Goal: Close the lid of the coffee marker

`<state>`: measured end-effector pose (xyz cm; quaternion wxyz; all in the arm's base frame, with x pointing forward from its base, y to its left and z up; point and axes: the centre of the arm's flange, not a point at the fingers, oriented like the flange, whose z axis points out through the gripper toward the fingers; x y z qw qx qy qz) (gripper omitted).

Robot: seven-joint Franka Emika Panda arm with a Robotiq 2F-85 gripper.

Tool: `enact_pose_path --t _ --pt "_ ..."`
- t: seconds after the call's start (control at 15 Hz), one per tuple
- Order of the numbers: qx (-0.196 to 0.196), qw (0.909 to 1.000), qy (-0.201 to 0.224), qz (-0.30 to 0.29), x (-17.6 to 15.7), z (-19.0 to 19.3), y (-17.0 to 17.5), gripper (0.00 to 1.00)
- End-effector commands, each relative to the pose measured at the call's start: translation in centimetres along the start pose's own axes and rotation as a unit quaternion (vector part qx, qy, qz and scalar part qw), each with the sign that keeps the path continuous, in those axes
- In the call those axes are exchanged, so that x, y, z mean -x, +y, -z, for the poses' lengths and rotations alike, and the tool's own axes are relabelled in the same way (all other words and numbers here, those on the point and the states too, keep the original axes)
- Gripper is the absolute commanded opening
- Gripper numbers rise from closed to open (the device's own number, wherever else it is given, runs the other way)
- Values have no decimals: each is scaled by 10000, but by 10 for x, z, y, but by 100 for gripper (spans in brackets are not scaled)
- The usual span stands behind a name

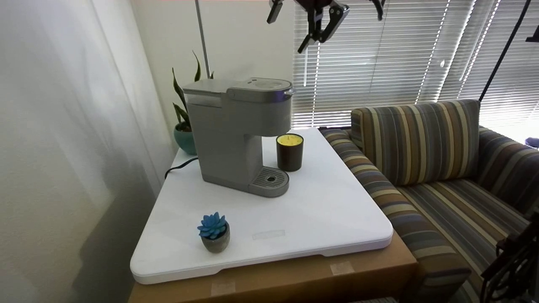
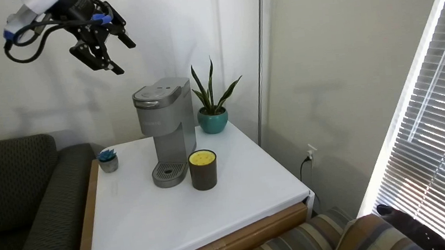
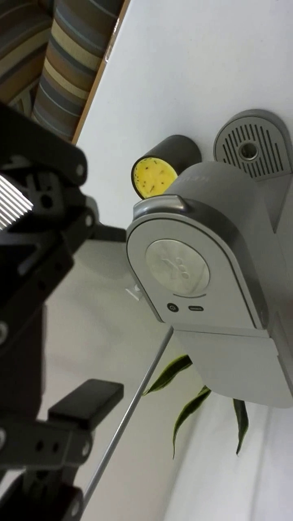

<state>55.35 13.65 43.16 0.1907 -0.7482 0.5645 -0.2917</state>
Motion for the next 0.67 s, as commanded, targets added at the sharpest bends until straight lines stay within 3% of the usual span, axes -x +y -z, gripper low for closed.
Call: enact_pose_path --t 0.0,0.6 --pt "46 9997 -230 -97 -4 5 9 100" --pt "-13 9997 -160 -176 -2 0 3 100"
